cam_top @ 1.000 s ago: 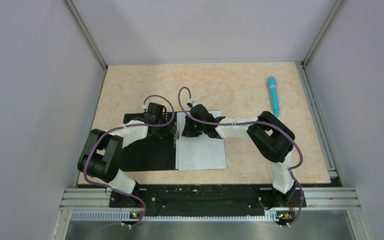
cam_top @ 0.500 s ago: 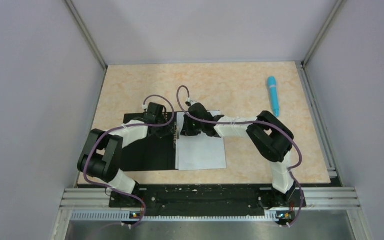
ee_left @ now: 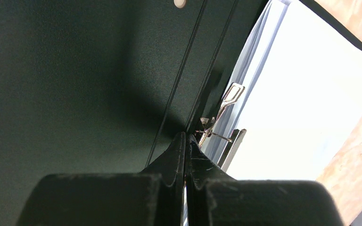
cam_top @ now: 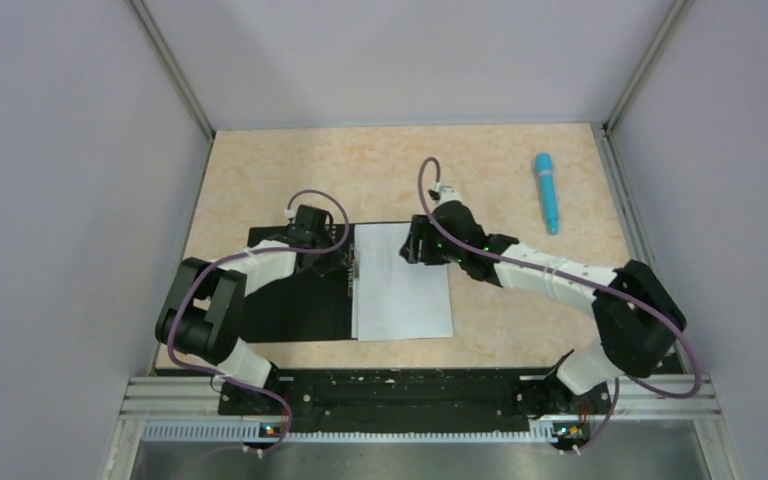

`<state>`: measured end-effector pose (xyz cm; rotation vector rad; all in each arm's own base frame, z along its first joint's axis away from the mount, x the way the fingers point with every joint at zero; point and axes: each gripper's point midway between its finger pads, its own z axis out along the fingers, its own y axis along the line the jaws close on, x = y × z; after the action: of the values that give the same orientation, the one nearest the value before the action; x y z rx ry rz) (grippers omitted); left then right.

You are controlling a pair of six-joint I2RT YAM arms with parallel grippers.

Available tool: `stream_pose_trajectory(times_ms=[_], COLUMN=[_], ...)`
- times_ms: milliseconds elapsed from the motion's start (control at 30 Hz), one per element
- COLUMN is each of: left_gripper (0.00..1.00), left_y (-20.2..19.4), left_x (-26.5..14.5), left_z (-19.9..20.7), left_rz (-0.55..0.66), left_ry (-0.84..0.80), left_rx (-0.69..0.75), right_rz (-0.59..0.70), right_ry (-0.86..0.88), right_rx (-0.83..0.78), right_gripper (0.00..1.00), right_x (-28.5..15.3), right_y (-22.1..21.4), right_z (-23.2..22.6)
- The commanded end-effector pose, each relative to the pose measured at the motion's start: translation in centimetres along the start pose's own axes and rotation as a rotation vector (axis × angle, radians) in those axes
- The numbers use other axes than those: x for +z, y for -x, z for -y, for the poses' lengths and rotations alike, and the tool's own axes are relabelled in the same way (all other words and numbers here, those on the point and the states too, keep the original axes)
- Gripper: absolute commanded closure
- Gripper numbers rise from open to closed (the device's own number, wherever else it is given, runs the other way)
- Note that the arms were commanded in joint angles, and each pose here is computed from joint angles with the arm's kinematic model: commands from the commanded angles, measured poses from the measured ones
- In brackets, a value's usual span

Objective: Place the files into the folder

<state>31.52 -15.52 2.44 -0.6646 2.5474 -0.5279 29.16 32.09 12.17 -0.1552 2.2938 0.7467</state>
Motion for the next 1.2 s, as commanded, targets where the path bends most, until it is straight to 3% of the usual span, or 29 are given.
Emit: stream_pose_trajectory(times_ms=[0, 400, 1167], left_gripper=[1.0, 1.0, 1.0], left_y=[-3.0, -3.1, -3.3], left_x=[0.8, 0.8, 0.9], left_z=[-2.3, -2.3, -2.2], left_rz=[-0.099, -0.104, -0.112], left_ry=[0.065, 0.063, 0.056], left_rx=[0.001, -0.001, -0.012], right_rz=[-0.017, -0.054, -0.078], right_ry=[-0.193, -0.258, -0.212], right_rx=[0.01, 0.04, 0.048], right_gripper=[0.45, 0.44, 0.39], right_x=[-2.5, -3.3, -0.5], right_y=[-2.5, -5.8, -5.9], right_z=[6.5, 10.1, 9.3])
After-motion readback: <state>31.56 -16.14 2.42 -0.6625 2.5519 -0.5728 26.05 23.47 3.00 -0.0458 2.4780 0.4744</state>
